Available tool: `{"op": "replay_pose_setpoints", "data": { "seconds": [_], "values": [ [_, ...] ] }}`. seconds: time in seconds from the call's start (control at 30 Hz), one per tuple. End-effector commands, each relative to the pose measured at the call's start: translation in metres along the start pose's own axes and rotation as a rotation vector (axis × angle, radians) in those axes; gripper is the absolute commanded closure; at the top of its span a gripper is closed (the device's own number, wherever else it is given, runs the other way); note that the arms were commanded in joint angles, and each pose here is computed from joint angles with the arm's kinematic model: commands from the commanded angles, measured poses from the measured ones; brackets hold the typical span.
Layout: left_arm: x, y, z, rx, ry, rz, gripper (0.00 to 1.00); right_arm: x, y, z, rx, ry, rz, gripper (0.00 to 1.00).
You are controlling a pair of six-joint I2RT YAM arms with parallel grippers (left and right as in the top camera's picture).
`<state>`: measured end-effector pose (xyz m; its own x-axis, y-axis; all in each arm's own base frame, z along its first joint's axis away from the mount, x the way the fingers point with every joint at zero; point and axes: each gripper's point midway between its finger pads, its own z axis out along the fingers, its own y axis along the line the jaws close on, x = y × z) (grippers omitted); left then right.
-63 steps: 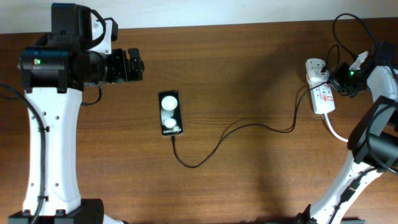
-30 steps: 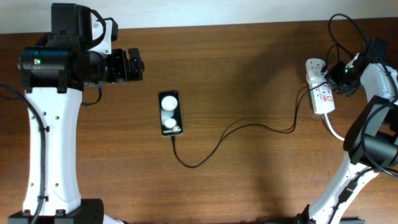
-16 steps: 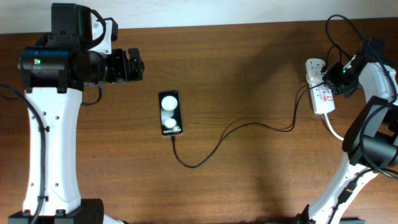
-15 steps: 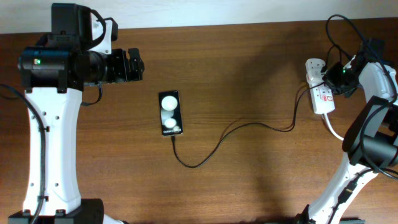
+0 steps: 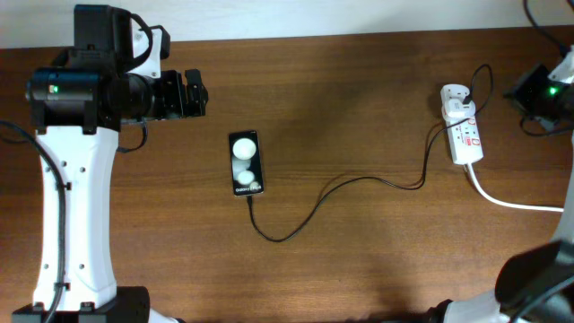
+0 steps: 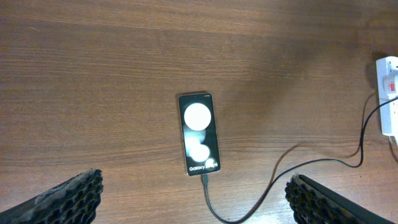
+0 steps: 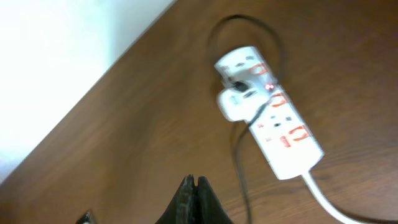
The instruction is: Plug charger to phone and switch on socket
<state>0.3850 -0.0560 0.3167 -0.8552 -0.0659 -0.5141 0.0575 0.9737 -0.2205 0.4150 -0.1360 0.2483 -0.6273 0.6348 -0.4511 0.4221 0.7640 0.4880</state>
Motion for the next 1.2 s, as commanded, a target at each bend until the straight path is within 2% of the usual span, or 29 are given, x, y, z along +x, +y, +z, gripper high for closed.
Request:
{"op": "replay_pose_setpoints", "data": {
  "seconds": [0.0,0.13,0.27,0.4,0.5,0.6,0.7,0.83,0.9,0.93,0.97,1.0,1.03,1.17],
  "values": [
    [-0.003,-0.001,-0.012,0.008,-0.033,0.003,0.01,0.015,0.055,-0.038,-0.087,-0.045,-0.2,0.96],
    [-0.003,-0.001,-0.012,0.008,-0.033,0.003,0.01,0.049,0.102,-0.07,-0.145,-0.054,-0.373,0.96],
    [-0.003,-0.001,-0.012,0.008,-0.033,0.003,0.01,0.078,0.108,-0.081,-0.045,-0.029,-0.461,0.96],
    [-0.003,-0.001,-0.012,0.008,-0.033,0.003,0.01,0.115,0.126,-0.084,-0.082,0.06,-0.589,0.95],
    [-0.003,-0.001,-0.012,0.008,-0.033,0.003,0.01,0.128,0.134,-0.093,-0.109,0.072,-0.64,0.95],
    [-0.003,-0.001,-0.012,0.008,-0.033,0.003,0.01,0.145,0.144,-0.11,-0.153,0.053,-0.782,0.95],
    [-0.003,-0.001,-0.012,0.008,-0.033,0.003,0.01,0.153,0.143,-0.128,-0.184,-0.017,-0.809,0.95],
    [-0.003,-0.001,-0.012,0.008,-0.033,0.003,0.01,0.175,0.124,-0.122,-0.204,-0.07,-0.776,0.95],
    [-0.003,-0.001,-0.012,0.008,-0.033,0.003,0.01,0.191,0.109,-0.115,-0.214,-0.082,-0.767,0.85],
    [-0.003,-0.001,-0.012,0.008,-0.033,0.003,0.01,0.197,0.104,-0.114,-0.213,-0.078,-0.767,0.74],
    [-0.003,-0.001,-0.012,0.008,-0.033,0.003,0.01,0.201,0.101,-0.114,-0.217,-0.069,-0.757,0.5],
    [-0.003,-0.001,-0.012,0.008,-0.033,0.003,0.01,0.202,0.101,-0.114,-0.217,-0.066,-0.74,0.35],
    [-0.003,-0.001,-0.012,0.008,-0.033,0.003,0.01,0.201,0.102,-0.114,-0.218,-0.071,-0.735,0.01],
    [-0.003,-0.001,-0.012,0.008,-0.033,0.003,0.01,0.2,0.098,-0.099,-0.189,-0.025,-0.703,0.01]
  ]
}}
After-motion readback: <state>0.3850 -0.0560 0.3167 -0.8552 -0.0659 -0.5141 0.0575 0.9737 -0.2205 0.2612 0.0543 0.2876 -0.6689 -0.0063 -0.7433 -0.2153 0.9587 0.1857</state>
